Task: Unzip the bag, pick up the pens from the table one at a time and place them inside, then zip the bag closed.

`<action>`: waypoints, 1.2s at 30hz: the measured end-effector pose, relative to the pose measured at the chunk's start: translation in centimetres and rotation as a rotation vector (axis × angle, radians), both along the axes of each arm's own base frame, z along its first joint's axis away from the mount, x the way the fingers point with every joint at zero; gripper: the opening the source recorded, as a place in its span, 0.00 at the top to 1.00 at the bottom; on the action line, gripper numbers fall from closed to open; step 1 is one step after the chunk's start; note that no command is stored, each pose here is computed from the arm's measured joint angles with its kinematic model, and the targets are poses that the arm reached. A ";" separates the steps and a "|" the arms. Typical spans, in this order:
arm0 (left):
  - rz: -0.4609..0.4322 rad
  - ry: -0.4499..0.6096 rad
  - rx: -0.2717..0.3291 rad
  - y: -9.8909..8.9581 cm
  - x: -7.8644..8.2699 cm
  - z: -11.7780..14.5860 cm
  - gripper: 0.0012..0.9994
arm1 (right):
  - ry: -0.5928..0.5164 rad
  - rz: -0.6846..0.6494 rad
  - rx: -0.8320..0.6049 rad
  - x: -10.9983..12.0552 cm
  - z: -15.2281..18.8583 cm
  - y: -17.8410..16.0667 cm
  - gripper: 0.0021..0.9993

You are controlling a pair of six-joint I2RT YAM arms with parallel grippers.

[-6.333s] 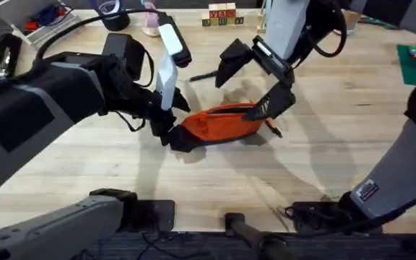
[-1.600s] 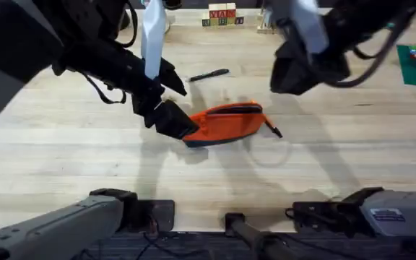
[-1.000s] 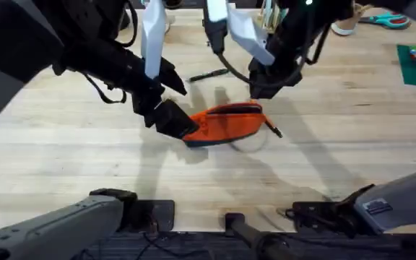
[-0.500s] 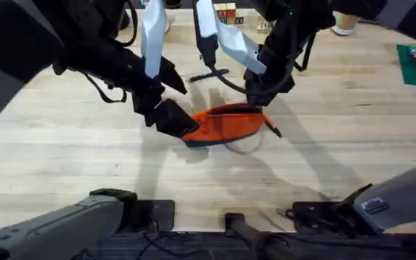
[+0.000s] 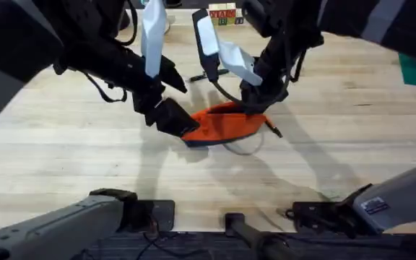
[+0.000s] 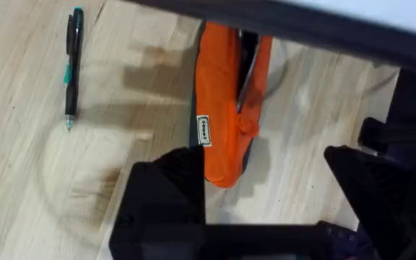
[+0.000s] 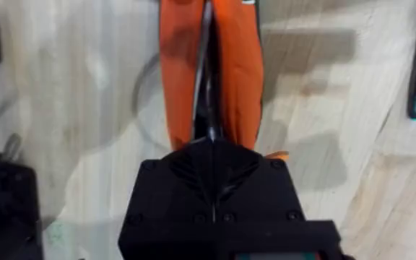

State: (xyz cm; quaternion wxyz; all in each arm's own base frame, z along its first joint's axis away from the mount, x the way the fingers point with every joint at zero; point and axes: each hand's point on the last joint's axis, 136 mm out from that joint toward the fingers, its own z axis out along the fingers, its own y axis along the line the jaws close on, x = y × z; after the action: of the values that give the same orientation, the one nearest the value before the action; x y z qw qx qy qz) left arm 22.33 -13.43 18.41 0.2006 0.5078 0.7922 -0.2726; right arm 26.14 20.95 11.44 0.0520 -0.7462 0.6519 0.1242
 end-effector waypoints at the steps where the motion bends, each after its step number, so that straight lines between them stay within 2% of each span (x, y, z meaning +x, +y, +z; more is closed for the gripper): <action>1: 0.000 -0.001 0.000 0.0 0.0 0.0 0.00 | -0.010 0.000 0.006 0.2 -0.1 0.1 0.97; 8: 0.000 0.000 0.000 0.0 0.0 0.0 0.01 | -0.054 -0.005 0.032 1.3 -0.2 0.8 0.97; 22: 0.000 -0.001 0.000 0.0 0.0 0.0 0.01 | -0.038 0.050 0.020 -0.3 -0.2 1.9 0.97; 33: 0.000 0.000 0.000 0.0 0.0 0.0 0.00 | -0.026 0.056 0.013 -0.4 -0.7 2.1 0.97; 34: 0.000 -0.001 0.000 0.0 0.0 0.0 0.00 | -0.026 0.056 0.013 -0.4 -0.7 2.1 0.96; 35: 0.000 -0.001 0.000 0.0 0.0 0.0 0.00 | -0.025 0.052 0.012 -0.4 -0.7 2.1 0.90; 36: 0.000 0.000 0.000 0.0 0.0 0.0 0.00 | -0.025 0.053 0.012 -0.4 -0.7 2.1 0.79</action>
State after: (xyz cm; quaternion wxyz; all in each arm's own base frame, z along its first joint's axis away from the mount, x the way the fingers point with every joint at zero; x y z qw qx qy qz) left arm 22.33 -13.43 18.42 0.2009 0.5078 0.7922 -0.2725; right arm 25.76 23.03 10.71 0.0615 -0.7643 0.6306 0.1200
